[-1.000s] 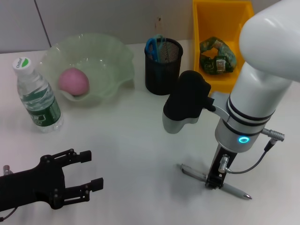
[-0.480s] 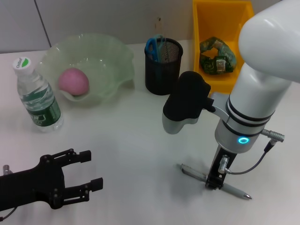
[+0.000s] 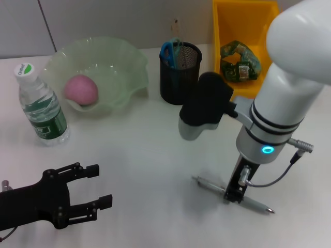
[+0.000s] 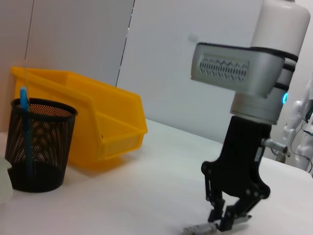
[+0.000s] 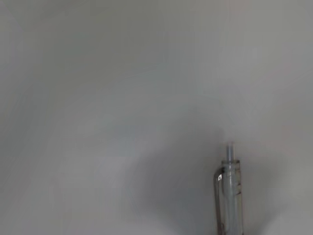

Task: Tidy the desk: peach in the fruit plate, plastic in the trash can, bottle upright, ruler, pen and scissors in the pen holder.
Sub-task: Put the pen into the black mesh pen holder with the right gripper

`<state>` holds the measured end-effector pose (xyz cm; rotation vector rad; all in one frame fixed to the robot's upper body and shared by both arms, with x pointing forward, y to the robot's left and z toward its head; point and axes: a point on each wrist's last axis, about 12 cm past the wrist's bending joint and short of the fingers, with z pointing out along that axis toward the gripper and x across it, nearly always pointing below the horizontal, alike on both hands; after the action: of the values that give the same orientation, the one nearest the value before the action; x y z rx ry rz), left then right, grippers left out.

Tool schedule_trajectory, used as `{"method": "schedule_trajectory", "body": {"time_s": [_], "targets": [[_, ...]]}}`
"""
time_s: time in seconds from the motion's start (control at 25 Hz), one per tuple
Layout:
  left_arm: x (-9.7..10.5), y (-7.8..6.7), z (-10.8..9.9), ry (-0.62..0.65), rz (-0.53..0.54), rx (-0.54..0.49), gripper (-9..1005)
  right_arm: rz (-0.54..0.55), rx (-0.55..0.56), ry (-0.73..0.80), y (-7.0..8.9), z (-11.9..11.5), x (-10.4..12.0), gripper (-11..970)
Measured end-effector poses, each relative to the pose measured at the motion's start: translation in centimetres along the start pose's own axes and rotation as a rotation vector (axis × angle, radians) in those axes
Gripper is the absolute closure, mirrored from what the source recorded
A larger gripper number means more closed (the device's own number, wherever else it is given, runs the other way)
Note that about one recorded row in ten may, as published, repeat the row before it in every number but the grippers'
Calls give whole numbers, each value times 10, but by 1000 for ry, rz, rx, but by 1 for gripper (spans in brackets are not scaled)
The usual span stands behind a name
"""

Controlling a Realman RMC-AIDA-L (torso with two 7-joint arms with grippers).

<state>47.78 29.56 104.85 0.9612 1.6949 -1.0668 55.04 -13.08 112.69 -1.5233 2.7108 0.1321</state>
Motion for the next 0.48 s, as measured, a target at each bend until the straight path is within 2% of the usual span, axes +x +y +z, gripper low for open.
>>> {"method": "schedule_trajectory", "body": {"time_s": [0.24,0.28,0.32,0.36,0.44,0.48], "targets": [[-2,1,1,0,6,3,191,70,-4,-119,-19,-20,-2,840],[-3,2,2,-1,7,5,191,95,-7,-206,-30,-32,-3,840],[-3,2,2,-1,7,5,191,95,-7,-206,-30,-32,-3,840],[-3,2,2,0,8,4,191,108,-14,-311,-40,-44,-4,840],[-4,3,3,0,11,1,191,109,-18,-355,-44,-48,-4,840],[-5,4,5,-2,14,-3,191,112,-14,-453,-54,-55,-4,840]]}}
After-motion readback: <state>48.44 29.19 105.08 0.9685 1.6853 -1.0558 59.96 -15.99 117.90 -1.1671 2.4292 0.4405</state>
